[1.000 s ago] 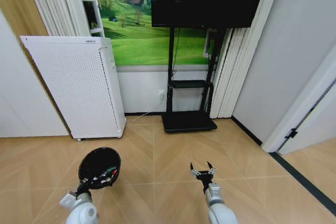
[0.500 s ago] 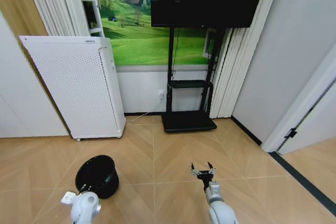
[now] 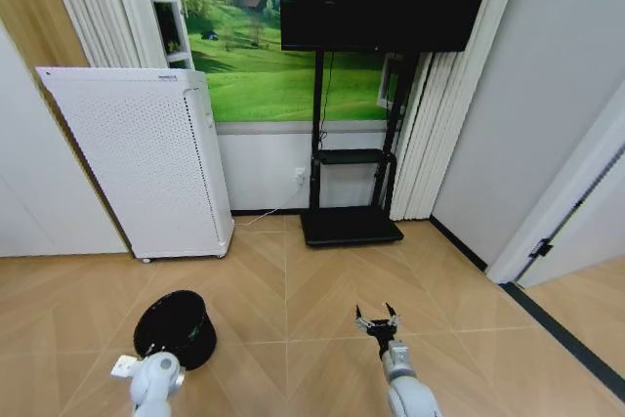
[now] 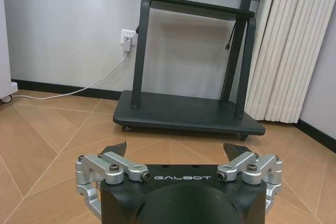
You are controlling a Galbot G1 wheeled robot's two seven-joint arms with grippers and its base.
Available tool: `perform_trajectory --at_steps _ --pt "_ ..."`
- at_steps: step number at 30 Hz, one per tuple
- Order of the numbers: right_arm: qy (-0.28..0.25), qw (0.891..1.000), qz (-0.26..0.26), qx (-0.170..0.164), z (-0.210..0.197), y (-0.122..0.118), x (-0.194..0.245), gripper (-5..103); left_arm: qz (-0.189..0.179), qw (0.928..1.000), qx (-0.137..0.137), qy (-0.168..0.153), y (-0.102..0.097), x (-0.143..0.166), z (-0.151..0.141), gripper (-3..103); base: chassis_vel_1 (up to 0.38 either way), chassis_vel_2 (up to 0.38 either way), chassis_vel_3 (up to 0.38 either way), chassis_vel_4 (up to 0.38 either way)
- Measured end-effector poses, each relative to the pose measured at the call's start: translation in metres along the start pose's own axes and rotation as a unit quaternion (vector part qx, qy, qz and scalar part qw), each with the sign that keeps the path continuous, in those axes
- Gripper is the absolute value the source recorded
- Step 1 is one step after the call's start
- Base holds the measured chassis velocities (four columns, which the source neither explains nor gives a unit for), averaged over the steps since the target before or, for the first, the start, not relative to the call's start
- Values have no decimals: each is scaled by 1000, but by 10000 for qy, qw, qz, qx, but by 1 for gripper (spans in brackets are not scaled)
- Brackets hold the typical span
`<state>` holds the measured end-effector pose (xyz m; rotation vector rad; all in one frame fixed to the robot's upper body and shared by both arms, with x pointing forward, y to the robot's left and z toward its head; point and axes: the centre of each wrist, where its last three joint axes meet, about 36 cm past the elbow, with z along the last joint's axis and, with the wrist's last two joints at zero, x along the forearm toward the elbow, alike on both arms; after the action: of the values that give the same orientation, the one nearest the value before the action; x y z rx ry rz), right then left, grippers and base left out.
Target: Pick up the trash bin and place the garbage on the floor into it.
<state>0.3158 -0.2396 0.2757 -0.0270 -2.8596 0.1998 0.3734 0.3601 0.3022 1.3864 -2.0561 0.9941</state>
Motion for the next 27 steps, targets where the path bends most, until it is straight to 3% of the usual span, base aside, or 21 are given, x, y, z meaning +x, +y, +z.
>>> perform_trajectory --at_steps 2,3,6,8,12,15,19,20,27 --pt "-10 10000 -9 -1 0 2 1 100 -4 10000 -5 32 -1 0 0 0 0 0 0 0" --pt "-26 10000 -14 3 0 2 1 100 3 10000 -12 42 -2 1 0 11 0 0 0 0" --pt "-41 10000 -17 7 1 3 1 100 11 10000 -20 51 -3 1 0 15 0 0 0 0" --pt "-60 10000 -14 14 1 2 1 100 55 10000 -24 33 -4 2 -1 26 0 0 0 0" --pt "-72 10000 -9 39 1 2 1 100 109 9999 -35 -13 -5 2 -3 37 0 0 0 0" --pt "-72 10000 -37 55 3 4 1 100 208 9997 -58 -108 -6 4 -7 54 0 0 0 0" --pt "-65 9999 -79 50 4 6 0 100 268 9995 -64 -179 -5 4 -11 59 0 0 0 0" --pt "-58 9999 -106 52 5 8 0 100 329 9991 -83 -257 -4 4 -13 70 0 0 0 0" --pt "-61 9999 -114 35 6 10 -3 100 699 9954 -316 -574 -1 19 -25 92 0 0 0 0"
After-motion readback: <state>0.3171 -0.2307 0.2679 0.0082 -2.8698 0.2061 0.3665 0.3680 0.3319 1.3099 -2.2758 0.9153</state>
